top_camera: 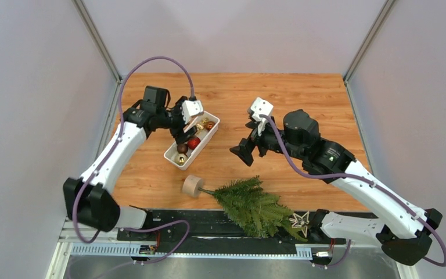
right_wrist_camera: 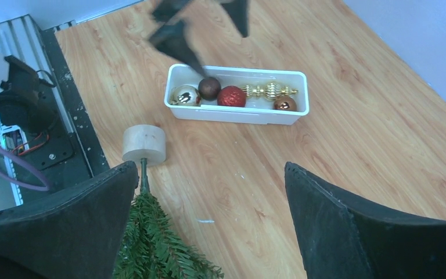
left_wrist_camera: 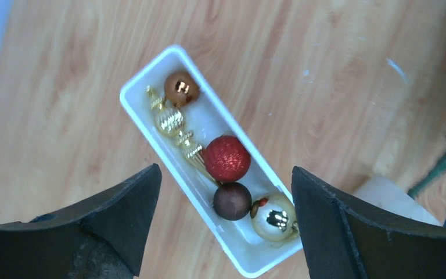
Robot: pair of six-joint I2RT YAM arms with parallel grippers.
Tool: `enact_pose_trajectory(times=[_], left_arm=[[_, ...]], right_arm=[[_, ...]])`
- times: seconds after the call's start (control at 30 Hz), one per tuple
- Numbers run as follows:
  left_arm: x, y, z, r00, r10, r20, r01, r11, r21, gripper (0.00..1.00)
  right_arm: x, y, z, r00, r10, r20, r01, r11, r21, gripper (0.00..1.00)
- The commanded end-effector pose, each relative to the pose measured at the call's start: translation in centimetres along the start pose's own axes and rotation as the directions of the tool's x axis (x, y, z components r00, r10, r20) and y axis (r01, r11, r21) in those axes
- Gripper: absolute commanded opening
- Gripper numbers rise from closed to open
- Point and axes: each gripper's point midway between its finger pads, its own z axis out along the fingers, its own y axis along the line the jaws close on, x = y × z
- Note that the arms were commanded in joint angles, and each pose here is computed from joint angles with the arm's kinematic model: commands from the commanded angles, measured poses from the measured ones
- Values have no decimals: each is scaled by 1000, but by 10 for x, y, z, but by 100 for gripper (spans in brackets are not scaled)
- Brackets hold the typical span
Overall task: Decorate the small christmas tree
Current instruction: Pick up the Christmas tree at the center of the board.
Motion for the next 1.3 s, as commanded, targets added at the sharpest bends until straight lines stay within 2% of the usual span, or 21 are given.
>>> enact_pose_trajectory(times=[0.0, 0.07, 0.13, 0.17, 0.2, 0.23, 0.27, 0.3, 0.33, 0.47, 0.57, 0.6, 0.7, 0.87, 0.97, 1.03, 1.17, 1.2, 1.27], left_arm=[[-10, -113, -52, 909, 412, 67, -413, 865, 285, 86], [13, -149, -51, 883, 466, 59, -451, 806, 383, 83], [24, -170, -40, 894, 444, 62, -427, 801, 420, 84], [37, -179, -33, 920, 391, 25, -361, 821, 443, 87], [30, -178, -22, 911, 411, 45, -392, 826, 405, 88], [41, -184, -14, 931, 365, 7, -337, 850, 405, 90], [34, -181, -3, 918, 396, 27, -379, 853, 358, 91], [44, -187, 3, 921, 390, 9, -366, 855, 366, 92], [39, -189, 11, 903, 429, 29, -412, 845, 341, 92], [58, -199, 37, 876, 482, -6, -454, 830, 323, 93], [73, -197, 51, 884, 465, -52, -436, 858, 272, 89], [75, -198, 52, 900, 432, -64, -402, 877, 261, 86], [75, -197, 58, 916, 398, -61, -374, 898, 232, 81], [82, -205, 69, 901, 431, -55, -408, 882, 237, 62], [95, -216, 69, 895, 443, -45, -414, 866, 280, 57], [100, -215, 71, 895, 443, -44, -417, 869, 267, 49], [98, -215, 75, 902, 431, -23, -413, 877, 246, 25], [95, -214, 76, 905, 424, -17, -408, 882, 237, 15], [85, -210, 77, 912, 411, 2, -402, 892, 208, 2]], right_arm=[[-20, -21, -17, 995, 40, 91, -49, 995, 91, 100], [-20, -30, -22, 993, 62, 101, -74, 989, 126, 100], [-21, -38, -27, 990, 80, 112, -97, 984, 151, 100], [-20, -41, -28, 990, 88, 113, -106, 981, 161, 100], [-20, -44, -29, 989, 94, 115, -112, 980, 167, 100], [-19, -45, -30, 988, 101, 115, -120, 979, 168, 100], [-18, -46, -30, 988, 105, 113, -123, 978, 167, 100], [-17, -46, -30, 988, 108, 111, -126, 978, 166, 100], [-16, -47, -30, 988, 109, 112, -127, 978, 168, 100], [-13, -44, -32, 987, 119, 111, -136, 978, 160, 100], [-12, -43, -33, 986, 124, 112, -141, 978, 155, 100], [-12, -42, -34, 986, 125, 114, -141, 978, 153, 100], [-13, -41, -37, 985, 123, 122, -141, 979, 151, 100], [-12, -44, -38, 986, 115, 122, -135, 976, 169, 100], [-14, -46, -41, 985, 110, 130, -132, 975, 178, 100], [-16, -48, -44, 985, 107, 138, -133, 972, 193, 100], [-20, -55, -47, 982, 117, 151, -149, 964, 220, 100], [-21, -56, -48, 981, 121, 154, -153, 962, 224, 100], [-27, -60, -50, 979, 120, 164, -157, 958, 239, 100]])
